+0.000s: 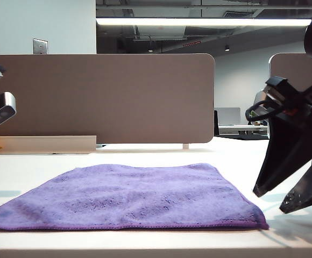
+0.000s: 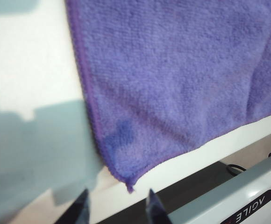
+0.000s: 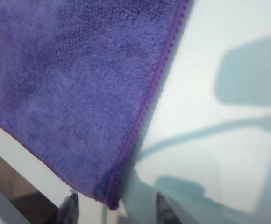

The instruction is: Fold the bottom of the cloth upward, then fold it vertically to form a square shape.

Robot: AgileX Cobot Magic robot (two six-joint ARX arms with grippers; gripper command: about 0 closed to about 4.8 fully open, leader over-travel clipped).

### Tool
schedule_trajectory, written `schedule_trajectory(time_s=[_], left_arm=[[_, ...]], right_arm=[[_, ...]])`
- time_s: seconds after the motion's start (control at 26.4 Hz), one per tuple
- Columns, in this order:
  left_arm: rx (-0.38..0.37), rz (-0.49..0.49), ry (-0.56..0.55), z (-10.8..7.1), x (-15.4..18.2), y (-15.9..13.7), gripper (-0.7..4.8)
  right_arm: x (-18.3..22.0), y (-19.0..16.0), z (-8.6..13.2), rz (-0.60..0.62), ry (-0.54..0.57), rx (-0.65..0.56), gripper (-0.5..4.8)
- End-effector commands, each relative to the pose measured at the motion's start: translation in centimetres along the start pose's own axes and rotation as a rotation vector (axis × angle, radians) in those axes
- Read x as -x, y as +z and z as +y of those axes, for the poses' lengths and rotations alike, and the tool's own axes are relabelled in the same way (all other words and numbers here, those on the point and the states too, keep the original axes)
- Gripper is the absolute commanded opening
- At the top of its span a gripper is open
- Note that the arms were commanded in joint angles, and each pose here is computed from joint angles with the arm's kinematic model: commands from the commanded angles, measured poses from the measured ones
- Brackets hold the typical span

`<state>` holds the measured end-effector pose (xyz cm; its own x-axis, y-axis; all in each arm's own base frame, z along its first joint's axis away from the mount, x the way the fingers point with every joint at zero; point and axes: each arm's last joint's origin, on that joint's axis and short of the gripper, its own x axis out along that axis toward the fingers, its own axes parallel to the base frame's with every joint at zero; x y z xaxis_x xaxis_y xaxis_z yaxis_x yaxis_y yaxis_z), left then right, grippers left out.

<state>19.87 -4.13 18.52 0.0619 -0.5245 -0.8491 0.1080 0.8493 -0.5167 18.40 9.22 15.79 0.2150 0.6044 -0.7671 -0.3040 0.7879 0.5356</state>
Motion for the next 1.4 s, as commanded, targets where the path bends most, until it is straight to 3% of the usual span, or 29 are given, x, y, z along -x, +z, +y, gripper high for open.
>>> schedule_trajectory(time_s=[0.04, 0.26, 0.53, 0.87, 1.17, 1.25, 1.36, 1.4], left_arm=[[0.015, -0.009, -0.002, 0.0, 0.0, 0.1, 1.57], [0.033, 0.009, -0.027, 0.1, -0.2, 0.1, 1.57], [0.097, 0.124, -0.047, 1.2, -2.4, 0.4, 1.57], [0.084, 0.091, -0.088, 0.7, -3.1, 0.9, 1.56], [0.098, 0.18, -0.071, 0.8, -5.1, 0.9, 1.45], [0.093, 0.174, -0.072, 0.9, -5.2, 1.0, 1.18], [0.086, 0.162, -0.072, 0.8, -5.2, 1.1, 0.83], [0.085, 0.162, -0.071, 0.9, -5.2, 1.1, 0.71]], right_arm=[[-0.2, 0.1, 0.2, 0.006, 0.038, 0.008, 2.13], [-0.6, 0.0, 0.2, 0.042, 0.087, -0.016, 2.12], [-0.8, 0.1, 0.3, 0.05, 0.116, -0.04, 2.12], [-1.6, 0.0, 0.2, 0.082, 0.112, -0.068, 2.12], [-2.2, 0.2, 0.2, 0.088, 0.138, -0.088, 2.11], [-2.2, 0.2, 0.3, 0.089, 0.141, -0.082, 2.09], [-2.2, 0.2, 0.4, 0.089, 0.142, -0.08, 1.13], [-2.3, 0.2, 0.4, 0.089, 0.142, -0.079, 1.05]])
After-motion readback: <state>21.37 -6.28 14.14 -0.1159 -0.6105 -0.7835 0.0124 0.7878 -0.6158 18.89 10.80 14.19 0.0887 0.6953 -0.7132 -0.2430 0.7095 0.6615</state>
